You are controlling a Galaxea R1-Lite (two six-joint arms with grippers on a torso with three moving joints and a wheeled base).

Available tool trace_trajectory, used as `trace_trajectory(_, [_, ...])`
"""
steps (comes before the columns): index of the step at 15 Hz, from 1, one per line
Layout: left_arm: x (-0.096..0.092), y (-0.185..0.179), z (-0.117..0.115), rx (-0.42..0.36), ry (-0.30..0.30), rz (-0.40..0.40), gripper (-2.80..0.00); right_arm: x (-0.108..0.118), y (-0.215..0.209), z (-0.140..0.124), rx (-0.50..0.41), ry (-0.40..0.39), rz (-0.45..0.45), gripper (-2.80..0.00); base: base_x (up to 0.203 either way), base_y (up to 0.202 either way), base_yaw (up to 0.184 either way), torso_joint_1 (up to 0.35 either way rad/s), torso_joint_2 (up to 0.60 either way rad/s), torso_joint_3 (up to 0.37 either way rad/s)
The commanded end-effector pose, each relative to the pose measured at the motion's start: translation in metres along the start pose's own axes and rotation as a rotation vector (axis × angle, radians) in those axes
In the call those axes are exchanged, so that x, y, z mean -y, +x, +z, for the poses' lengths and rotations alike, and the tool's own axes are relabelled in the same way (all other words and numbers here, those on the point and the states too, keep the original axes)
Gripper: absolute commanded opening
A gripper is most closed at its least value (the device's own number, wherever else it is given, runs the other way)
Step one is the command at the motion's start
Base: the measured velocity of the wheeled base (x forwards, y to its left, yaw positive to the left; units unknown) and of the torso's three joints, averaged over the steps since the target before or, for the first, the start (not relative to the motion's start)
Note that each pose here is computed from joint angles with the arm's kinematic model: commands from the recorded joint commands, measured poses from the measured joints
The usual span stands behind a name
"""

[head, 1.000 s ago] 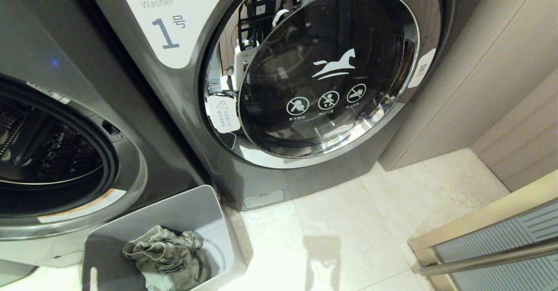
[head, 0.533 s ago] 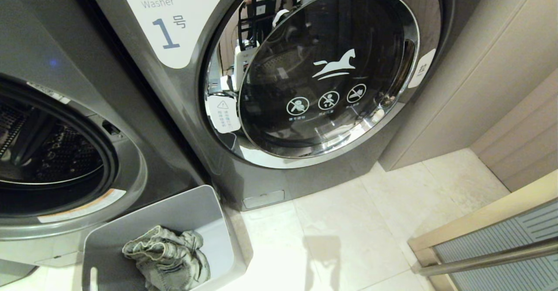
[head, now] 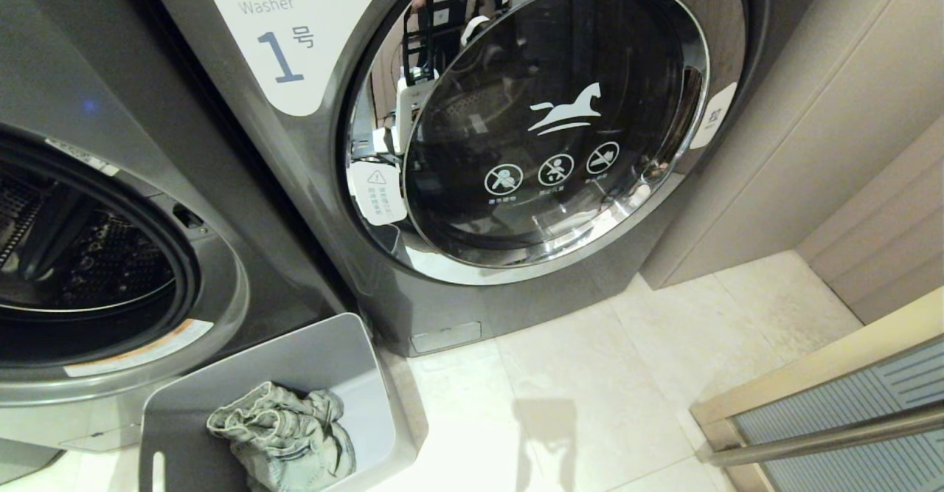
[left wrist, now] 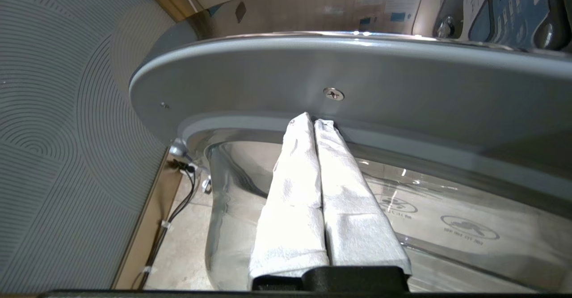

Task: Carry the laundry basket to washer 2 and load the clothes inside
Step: Open the lid of the washing machine

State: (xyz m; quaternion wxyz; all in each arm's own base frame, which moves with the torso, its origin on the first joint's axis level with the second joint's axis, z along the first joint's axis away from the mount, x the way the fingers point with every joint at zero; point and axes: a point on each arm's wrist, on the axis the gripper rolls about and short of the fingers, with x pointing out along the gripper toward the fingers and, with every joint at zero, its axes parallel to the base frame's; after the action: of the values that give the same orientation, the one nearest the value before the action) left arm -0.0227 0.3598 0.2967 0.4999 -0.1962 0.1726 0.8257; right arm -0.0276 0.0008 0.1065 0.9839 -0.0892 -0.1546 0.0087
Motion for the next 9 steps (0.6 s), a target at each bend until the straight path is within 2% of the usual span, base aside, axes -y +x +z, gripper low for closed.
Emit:
trace_trajectory(1, [0.015, 0.037, -0.004, -0.031, 0.013, 0.006, -2.80, -0.002, 0.001, -0.011, -0.037, 0.000, 0.008, -2.80, 0.000, 0.000, 0.000, 0.000, 0.00, 0.000])
trace_trajectory(5, [0.021, 0.053, -0.007, -0.019, 0.005, 0.006, -2.80, -0.002, 0.001, -0.011, -0.037, 0.000, 0.008, -2.80, 0.000, 0.000, 0.000, 0.000, 0.00, 0.000])
trace_trajectory(7, [0.016, 0.045, -0.002, -0.003, -0.009, 0.006, -2.80, -0.002, 0.001, -0.011, -0.038, 0.000, 0.008, -2.80, 0.000, 0.000, 0.000, 0.000, 0.00, 0.000])
trace_trajectory(9, [0.006, 0.019, 0.010, 0.045, -0.034, -0.032, -2.80, -0.002, 0.001, -0.011, -0.037, 0.000, 0.008, -2.80, 0.000, 0.000, 0.000, 0.000, 0.00, 0.000])
